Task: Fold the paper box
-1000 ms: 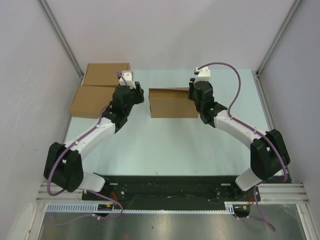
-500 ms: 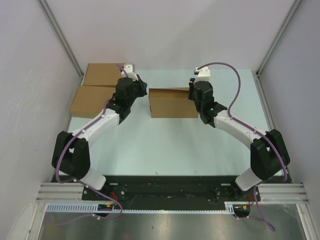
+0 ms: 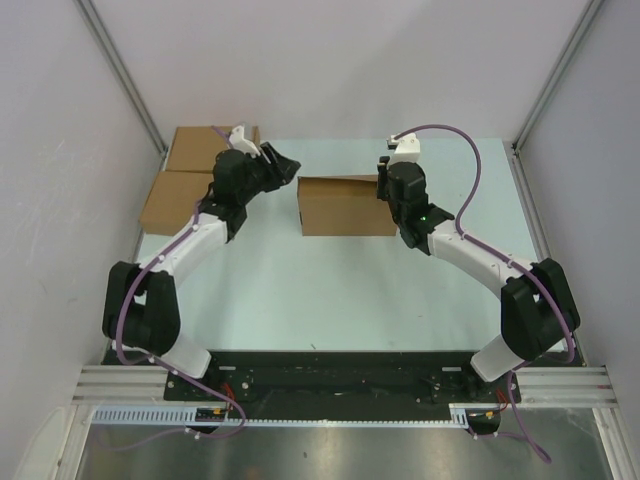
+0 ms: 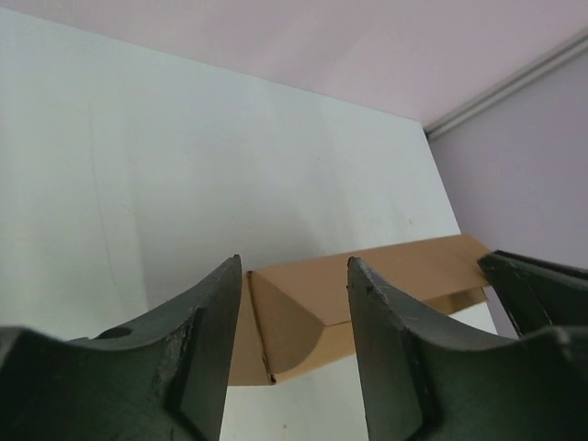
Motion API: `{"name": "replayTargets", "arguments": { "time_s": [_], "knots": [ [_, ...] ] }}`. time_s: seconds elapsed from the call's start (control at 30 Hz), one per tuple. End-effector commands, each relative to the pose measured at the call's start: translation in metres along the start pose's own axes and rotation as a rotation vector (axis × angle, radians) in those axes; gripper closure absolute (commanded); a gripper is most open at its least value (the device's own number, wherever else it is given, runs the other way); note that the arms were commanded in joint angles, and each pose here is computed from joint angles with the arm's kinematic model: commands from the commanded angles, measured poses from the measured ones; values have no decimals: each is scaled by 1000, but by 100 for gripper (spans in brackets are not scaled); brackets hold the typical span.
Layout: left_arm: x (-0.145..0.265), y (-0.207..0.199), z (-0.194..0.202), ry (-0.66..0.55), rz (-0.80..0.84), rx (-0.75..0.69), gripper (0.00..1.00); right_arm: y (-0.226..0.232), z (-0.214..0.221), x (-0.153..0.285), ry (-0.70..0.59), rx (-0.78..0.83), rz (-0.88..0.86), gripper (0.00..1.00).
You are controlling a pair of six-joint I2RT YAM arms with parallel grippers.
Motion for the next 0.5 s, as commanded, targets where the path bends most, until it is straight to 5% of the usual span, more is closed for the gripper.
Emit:
{"name": "replayTargets", "arguments": {
  "time_s": [0.0, 0.2, 0.47],
  "knots": [
    [0, -23, -2, 47, 124, 25, 44, 2, 14, 2, 60, 30, -7, 69],
    [-3, -16, 11, 109, 123, 15, 48, 2, 13, 2, 58, 34, -9, 69],
    [-8, 1, 27, 145, 89, 56, 69, 2, 14, 4, 64, 41, -7, 70]
  ]
}}
Point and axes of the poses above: each gripper's point midway between its finger pads, its own x axis back along the fingers, its own y axis along the line the jaws close on, z = x × y, the point moved 5 cm from there along x, back along the fingers, and after that the axes turned 1 degree about -x, right-handed, at the moved point
